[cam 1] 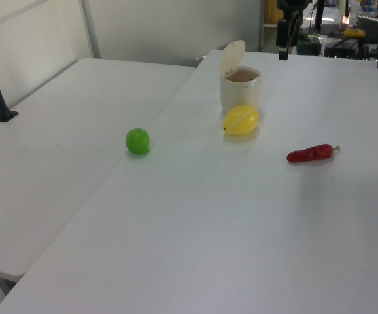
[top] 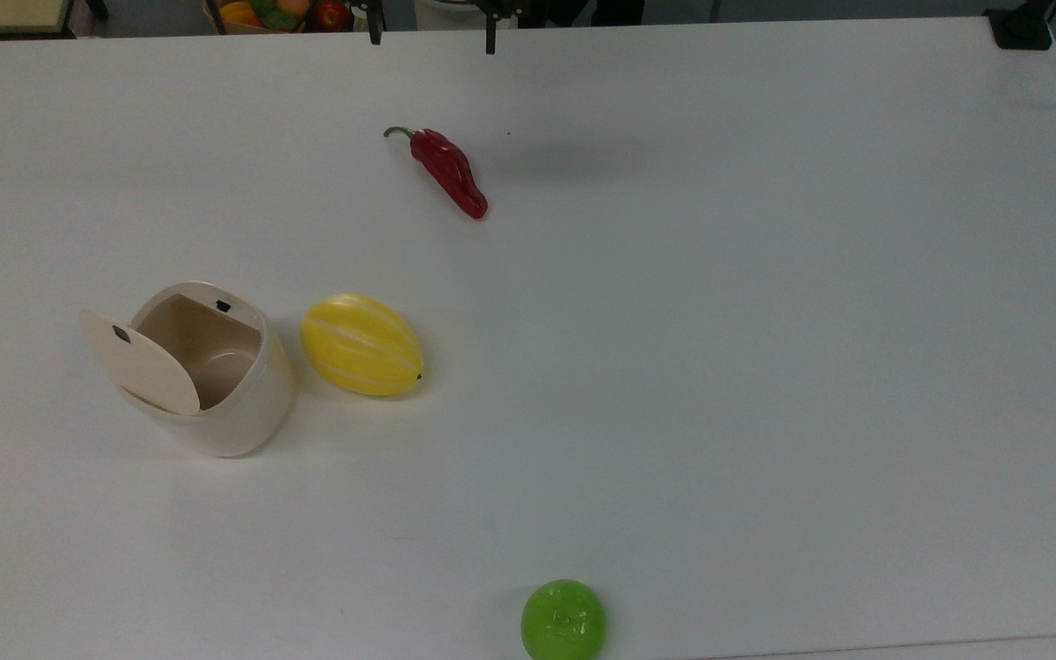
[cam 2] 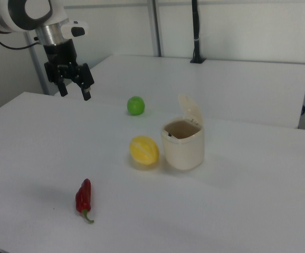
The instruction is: Close garbage bin
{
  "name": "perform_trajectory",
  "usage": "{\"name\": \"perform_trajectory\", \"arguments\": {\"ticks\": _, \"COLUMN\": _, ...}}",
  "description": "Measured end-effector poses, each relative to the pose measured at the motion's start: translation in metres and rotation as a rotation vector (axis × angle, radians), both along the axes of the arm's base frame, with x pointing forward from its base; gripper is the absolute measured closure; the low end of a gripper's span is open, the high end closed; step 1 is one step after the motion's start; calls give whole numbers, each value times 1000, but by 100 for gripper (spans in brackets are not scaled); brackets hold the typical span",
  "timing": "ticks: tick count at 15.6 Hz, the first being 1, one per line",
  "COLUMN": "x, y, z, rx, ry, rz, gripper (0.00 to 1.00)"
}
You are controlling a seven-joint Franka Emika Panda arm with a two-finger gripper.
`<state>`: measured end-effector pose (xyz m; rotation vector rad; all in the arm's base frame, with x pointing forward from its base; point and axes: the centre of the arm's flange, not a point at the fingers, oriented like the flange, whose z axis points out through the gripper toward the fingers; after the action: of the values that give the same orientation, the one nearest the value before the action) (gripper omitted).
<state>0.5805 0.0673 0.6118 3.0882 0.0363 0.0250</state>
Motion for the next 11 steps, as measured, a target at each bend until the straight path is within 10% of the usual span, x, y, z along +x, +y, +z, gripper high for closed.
{"name": "perform_trajectory", "arguments": {"ticks": 11, "x": -1, "y": 0, "z": 2, "rx": 0, "ry": -4, "rz": 2, "gripper": 0}}
